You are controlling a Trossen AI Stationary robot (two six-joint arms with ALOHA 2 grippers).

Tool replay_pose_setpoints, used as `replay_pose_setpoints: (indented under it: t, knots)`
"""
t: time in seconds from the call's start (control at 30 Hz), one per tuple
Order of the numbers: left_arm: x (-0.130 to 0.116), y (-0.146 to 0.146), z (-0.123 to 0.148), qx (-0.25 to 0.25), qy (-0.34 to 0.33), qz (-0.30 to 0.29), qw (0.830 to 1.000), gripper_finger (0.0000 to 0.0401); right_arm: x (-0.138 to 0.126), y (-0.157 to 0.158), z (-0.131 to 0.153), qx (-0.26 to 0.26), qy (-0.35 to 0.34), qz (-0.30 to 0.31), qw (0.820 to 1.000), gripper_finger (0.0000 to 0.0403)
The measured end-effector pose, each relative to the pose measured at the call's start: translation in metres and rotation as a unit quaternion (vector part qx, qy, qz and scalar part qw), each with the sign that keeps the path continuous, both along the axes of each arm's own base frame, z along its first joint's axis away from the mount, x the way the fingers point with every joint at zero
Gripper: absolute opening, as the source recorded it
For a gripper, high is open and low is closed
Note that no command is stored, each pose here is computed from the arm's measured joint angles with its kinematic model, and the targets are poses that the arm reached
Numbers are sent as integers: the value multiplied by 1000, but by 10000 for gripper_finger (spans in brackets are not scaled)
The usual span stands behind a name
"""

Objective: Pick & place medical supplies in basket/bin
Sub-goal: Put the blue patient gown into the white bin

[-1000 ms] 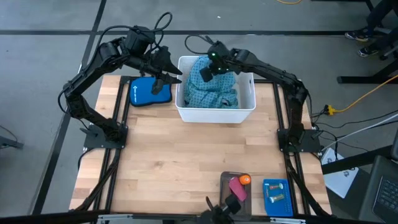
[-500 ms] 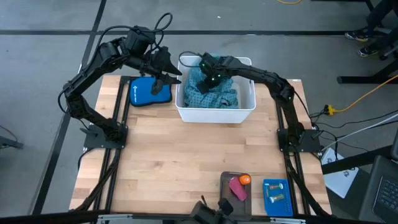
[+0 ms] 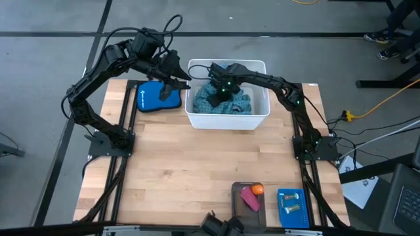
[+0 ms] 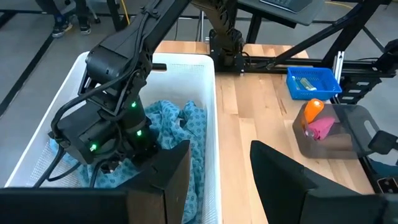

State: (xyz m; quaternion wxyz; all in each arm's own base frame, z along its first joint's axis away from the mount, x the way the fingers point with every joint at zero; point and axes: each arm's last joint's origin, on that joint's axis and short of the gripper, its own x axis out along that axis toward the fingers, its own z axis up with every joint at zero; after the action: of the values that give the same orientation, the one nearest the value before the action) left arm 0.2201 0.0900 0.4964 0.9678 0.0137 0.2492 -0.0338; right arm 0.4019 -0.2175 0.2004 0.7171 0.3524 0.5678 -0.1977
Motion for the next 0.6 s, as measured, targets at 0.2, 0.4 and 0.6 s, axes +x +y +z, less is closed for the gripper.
replay_pose_setpoints:
  t: [0.2,0.4,0.6]
  knots:
    - [0,0,0,-3,0,2,1000,164,-1,1,1,6,1,-3,1000,0]
    - [0,0,0,0,0,0,1000,164,4,5,20,-1,-10,3,1000,0]
    - [0,0,0,0,0,0,1000,164,11,14,51,-24,-27,14,999,0]
